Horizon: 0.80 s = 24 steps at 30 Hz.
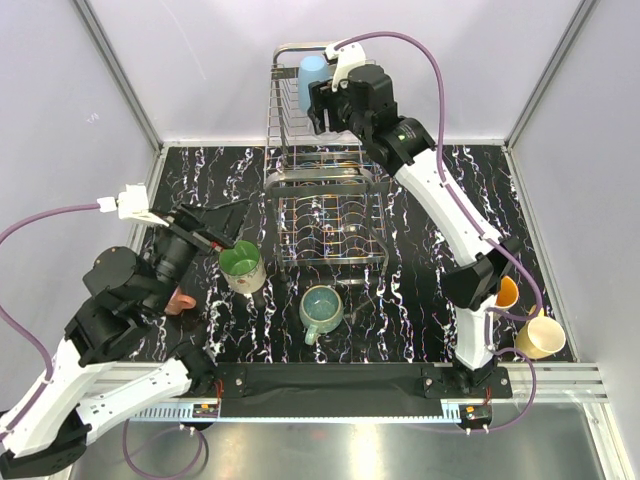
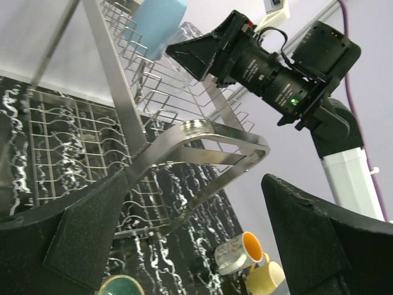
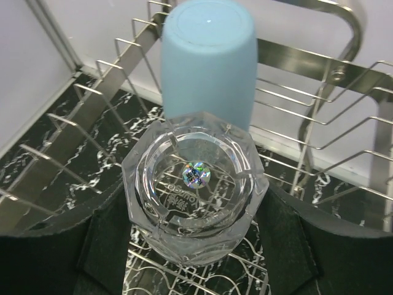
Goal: Load the cups into the dish rack
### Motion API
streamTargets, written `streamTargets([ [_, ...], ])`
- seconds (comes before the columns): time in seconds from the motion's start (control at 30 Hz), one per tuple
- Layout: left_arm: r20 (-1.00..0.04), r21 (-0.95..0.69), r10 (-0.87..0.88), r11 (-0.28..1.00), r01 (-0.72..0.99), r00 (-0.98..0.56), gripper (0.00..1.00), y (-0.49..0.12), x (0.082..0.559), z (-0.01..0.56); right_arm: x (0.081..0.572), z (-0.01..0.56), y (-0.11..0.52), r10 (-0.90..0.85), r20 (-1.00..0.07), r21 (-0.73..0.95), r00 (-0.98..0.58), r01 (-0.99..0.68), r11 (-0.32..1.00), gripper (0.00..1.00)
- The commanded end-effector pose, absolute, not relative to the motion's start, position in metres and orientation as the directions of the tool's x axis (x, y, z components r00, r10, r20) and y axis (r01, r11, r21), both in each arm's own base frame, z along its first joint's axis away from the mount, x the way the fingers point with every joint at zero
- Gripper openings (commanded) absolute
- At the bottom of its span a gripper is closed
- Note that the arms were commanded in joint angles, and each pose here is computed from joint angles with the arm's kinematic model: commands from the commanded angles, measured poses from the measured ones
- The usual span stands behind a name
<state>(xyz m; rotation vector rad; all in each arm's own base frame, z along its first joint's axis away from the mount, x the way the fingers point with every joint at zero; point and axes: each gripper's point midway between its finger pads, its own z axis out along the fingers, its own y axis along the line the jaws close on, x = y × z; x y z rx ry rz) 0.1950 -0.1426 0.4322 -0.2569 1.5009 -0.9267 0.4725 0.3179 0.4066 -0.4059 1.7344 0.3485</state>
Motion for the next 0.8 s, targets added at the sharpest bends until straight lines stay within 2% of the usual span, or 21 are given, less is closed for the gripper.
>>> streamTargets([
  [0.0, -0.775, -0.62, -0.618, 0.707, 0.34, -0.129, 0.99, -0.127, 0.195, 0.442, 0.481, 0.43, 0.303, -0.1, -0.99, -0.055, -0.101, -0.377, 0.925, 0.0],
  [0.2, -0.795, -0.598, -0.596, 0.738, 0.314, -0.112, 0.99, -0.119, 0.196, 0.442, 0.495, 0.424, 0.301, -0.14, -0.987, -0.105, -0.082, -0.331, 0.938, 0.0],
  [0.4, -0.814, -0.575, -0.569, 0.759, 0.304, -0.117, 0.99, -0.119, 0.197, 0.437, 0.507, 0.416, 0.307, -0.162, -0.985, -0.134, -0.061, -0.324, 0.936, 0.06],
  [0.5, -0.827, -0.558, -0.548, 0.776, 0.294, -0.122, 0.99, -0.119, 0.199, 0.436, 0.513, 0.413, 0.306, -0.181, -0.982, -0.156, -0.056, -0.304, 0.94, 0.16],
  [0.53, -0.831, -0.553, -0.541, 0.782, 0.288, -0.126, 0.99, -0.119, 0.199, 0.434, 0.513, 0.413, 0.305, -0.185, -0.981, -0.161, -0.055, -0.3, 0.94, 0.26],
  [0.63, -0.844, -0.535, -0.522, 0.794, 0.289, -0.128, 0.99, -0.12, 0.2, 0.435, 0.516, 0.412, 0.305, -0.179, -0.982, -0.155, -0.054, -0.292, 0.944, 0.37],
  [0.73, -0.844, -0.534, -0.522, 0.8, 0.273, -0.124, 0.99, -0.117, 0.201, 0.434, 0.515, 0.414, 0.305, -0.167, -0.984, -0.143, -0.057, -0.294, 0.945, 0.55],
  [0.77, -0.838, -0.544, -0.53, 0.798, 0.261, -0.126, 0.99, -0.116, 0.202, 0.433, 0.514, 0.415, 0.305, -0.162, -0.985, -0.138, -0.058, -0.293, 0.946, 0.64],
])
